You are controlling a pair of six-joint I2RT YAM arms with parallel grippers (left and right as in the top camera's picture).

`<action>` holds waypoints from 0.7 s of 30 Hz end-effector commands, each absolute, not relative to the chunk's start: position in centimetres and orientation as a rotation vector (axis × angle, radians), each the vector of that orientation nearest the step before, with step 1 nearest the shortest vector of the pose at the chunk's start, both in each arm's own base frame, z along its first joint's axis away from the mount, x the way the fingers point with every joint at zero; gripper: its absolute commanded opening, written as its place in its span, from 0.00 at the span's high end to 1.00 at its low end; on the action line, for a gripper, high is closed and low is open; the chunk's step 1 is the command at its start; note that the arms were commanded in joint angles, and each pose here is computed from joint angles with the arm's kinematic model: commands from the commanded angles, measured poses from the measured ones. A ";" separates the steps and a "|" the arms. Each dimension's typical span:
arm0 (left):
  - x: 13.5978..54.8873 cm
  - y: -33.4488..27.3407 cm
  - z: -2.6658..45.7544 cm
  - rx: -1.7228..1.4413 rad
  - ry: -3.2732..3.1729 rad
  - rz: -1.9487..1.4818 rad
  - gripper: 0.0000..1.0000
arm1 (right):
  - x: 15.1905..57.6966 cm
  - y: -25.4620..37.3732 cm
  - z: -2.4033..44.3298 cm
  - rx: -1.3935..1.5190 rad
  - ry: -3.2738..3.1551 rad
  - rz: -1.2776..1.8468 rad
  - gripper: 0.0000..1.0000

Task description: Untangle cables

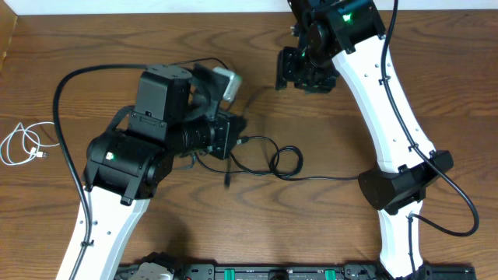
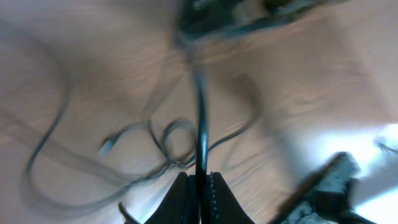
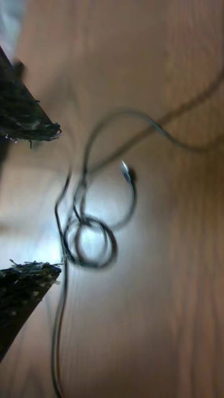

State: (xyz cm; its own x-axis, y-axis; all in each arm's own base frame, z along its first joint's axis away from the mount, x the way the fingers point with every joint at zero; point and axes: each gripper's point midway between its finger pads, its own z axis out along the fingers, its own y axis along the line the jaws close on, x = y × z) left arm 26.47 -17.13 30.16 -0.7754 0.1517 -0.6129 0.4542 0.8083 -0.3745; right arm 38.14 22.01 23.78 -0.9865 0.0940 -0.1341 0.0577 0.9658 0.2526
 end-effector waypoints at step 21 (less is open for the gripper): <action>26.7 -5.1 24.7 -0.280 2.673 0.057 0.10 | 37.4 19.2 19.2 0.124 3.074 0.070 0.26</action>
